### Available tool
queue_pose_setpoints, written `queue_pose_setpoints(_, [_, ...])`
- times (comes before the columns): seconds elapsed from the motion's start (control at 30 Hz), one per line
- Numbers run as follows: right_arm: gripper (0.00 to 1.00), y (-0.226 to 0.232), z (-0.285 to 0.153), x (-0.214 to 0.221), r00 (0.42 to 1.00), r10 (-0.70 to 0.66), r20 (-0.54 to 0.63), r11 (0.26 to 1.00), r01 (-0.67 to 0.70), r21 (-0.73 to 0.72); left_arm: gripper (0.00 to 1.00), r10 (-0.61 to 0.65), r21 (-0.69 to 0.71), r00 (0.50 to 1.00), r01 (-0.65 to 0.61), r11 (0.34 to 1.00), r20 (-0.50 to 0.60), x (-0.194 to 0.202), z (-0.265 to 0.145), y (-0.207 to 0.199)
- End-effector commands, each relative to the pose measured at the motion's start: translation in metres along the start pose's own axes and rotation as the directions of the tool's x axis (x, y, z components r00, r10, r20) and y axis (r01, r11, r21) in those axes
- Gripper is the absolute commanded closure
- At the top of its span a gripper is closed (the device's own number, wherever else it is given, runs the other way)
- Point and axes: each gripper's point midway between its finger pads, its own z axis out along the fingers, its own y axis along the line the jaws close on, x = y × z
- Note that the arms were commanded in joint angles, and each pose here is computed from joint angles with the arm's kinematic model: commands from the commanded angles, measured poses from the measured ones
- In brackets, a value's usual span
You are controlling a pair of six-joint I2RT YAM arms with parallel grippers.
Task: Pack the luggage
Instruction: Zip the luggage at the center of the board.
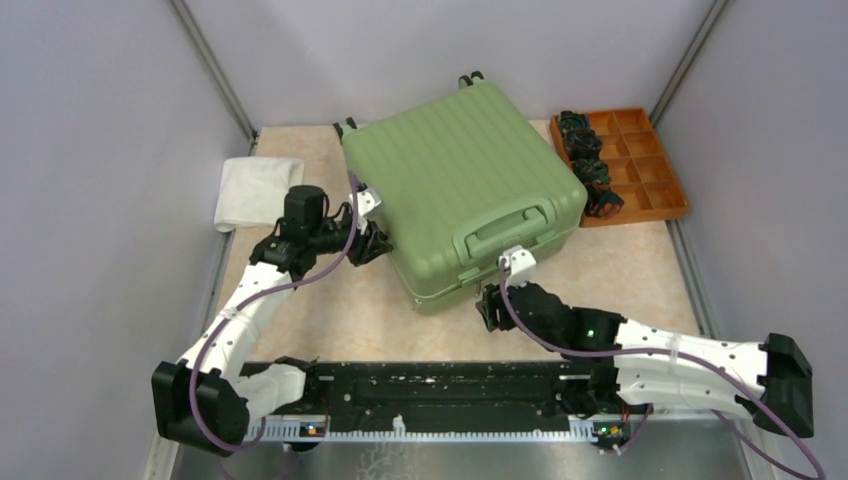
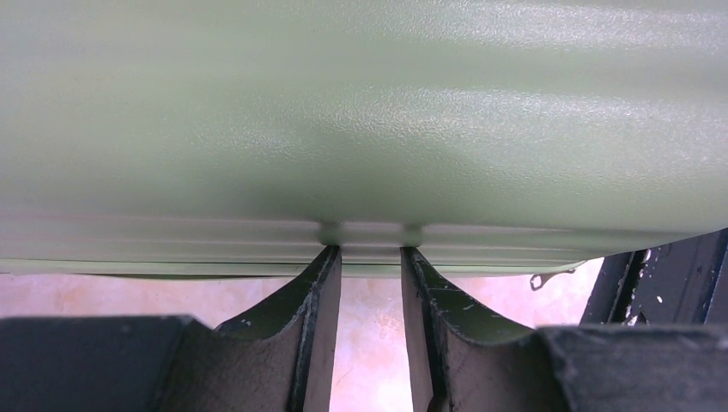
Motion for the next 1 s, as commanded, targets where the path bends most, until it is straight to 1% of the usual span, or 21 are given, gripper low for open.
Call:
queue_pose_setpoints(0.0, [0.47,0.006,0.011,-0.007,1.000,-0.002,-0.014,0.999,0.002,-0.051,0.62,0.069,0.031,0.993,-0.073,0.997,0.094,-0.032,-0.001,-0.003])
queue_pose_setpoints(0.07, [0.53,0.006,0.017,-0.017,0.998,0.070,-0.011,0.991,-0.070,-0.117,0.61,0.077,0.031,0.992,-0.080,0.996,0.095,-0.032,-0.002,-0.003])
queue_pose_setpoints(0.13, [0.57,0.005,0.020,-0.028,0.992,0.129,-0.009,0.975,-0.129,-0.180,0.62,0.082,0.031,0.992,-0.086,0.996,0.096,-0.033,-0.003,-0.004])
queue_pose_setpoints(0.2, [0.57,0.009,0.020,-0.036,0.991,0.132,0.002,0.962,-0.128,-0.242,0.62,0.086,0.036,0.992,-0.090,0.995,0.095,-0.033,-0.003,-0.005])
queue_pose_setpoints(0.3, [0.54,0.017,0.020,-0.043,0.992,0.128,0.016,0.938,-0.115,-0.328,0.62,0.094,0.038,0.991,-0.099,0.994,0.098,-0.034,-0.003,-0.006])
queue_pose_setpoints(0.43, [0.54,0.010,0.028,-0.033,0.986,0.164,-0.039,0.930,-0.168,-0.328,0.62,0.100,0.040,0.990,-0.105,0.994,0.099,-0.034,-0.005,-0.007])
queue_pose_setpoints(0.6, [0.54,0.009,0.034,-0.025,0.971,0.234,-0.041,0.906,-0.233,-0.352,0.62,0.112,0.039,0.989,-0.117,0.992,0.094,-0.033,-0.006,-0.007])
queue_pose_setpoints(0.7, [0.56,0.008,0.039,-0.015,0.965,0.254,-0.065,0.900,-0.261,-0.348,0.62,0.112,0.040,0.989,-0.116,0.992,0.095,-0.035,-0.006,-0.007])
queue_pose_setpoints(0.8, [0.57,0.008,0.041,-0.014,0.960,0.276,-0.056,0.895,-0.277,-0.351,0.62,0.112,0.040,0.989,-0.116,0.992,0.093,-0.034,-0.006,-0.007])
queue_pose_setpoints(0.97, [0.58,0.007,0.039,0.008,0.944,0.316,-0.093,0.876,-0.328,-0.353,0.62,0.108,0.044,0.990,-0.112,0.993,0.093,-0.035,-0.005,-0.007])
